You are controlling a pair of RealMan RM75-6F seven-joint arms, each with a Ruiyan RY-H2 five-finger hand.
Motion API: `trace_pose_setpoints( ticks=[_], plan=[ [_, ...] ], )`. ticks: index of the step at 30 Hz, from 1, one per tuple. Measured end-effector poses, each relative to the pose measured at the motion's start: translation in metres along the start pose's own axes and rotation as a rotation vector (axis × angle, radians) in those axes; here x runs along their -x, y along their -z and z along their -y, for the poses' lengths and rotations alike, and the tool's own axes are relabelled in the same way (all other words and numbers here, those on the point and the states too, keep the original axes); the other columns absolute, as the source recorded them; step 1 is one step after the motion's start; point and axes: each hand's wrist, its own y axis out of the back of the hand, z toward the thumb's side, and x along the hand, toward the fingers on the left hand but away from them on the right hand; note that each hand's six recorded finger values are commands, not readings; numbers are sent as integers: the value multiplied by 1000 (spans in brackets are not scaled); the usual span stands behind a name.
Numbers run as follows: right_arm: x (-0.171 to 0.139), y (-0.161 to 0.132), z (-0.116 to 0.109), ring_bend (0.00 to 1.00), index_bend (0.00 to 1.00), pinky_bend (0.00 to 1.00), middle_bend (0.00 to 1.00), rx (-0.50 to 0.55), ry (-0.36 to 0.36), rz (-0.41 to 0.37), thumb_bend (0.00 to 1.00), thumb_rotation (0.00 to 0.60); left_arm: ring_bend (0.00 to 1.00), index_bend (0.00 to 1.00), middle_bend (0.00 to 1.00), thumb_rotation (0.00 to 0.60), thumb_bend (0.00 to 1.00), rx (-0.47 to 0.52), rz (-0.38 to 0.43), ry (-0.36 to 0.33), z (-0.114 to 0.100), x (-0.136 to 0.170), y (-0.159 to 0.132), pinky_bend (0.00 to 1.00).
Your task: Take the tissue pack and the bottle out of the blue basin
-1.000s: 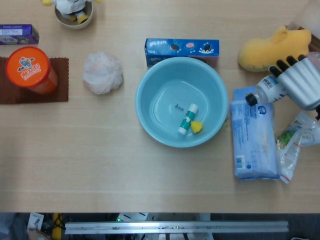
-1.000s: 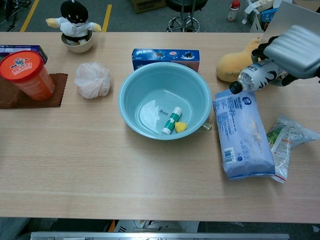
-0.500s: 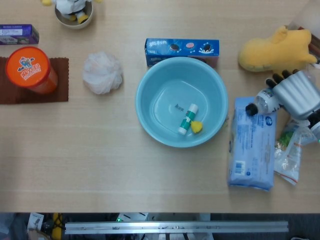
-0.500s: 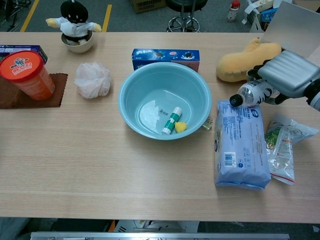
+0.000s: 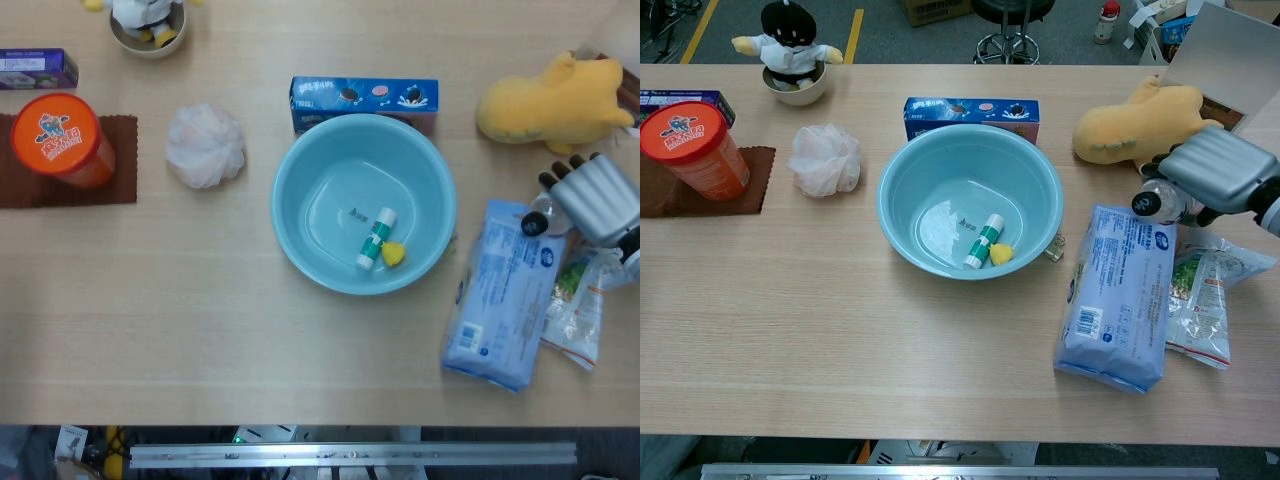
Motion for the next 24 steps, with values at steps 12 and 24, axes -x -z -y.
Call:
trace_pose_setpoints(
  ticks=[12, 24],
  plan=[
    [11, 2, 6, 452, 392, 620, 480, -10, -42, 30, 364, 600, 141, 243, 213, 600, 316, -3, 0, -3, -1, 0, -2, 102],
    [10, 3, -5, 258, 121, 480, 283, 26, -35, 33, 364, 600, 141, 243, 213, 600, 316, -4, -1, -10, -2, 0, -2, 102]
  ],
)
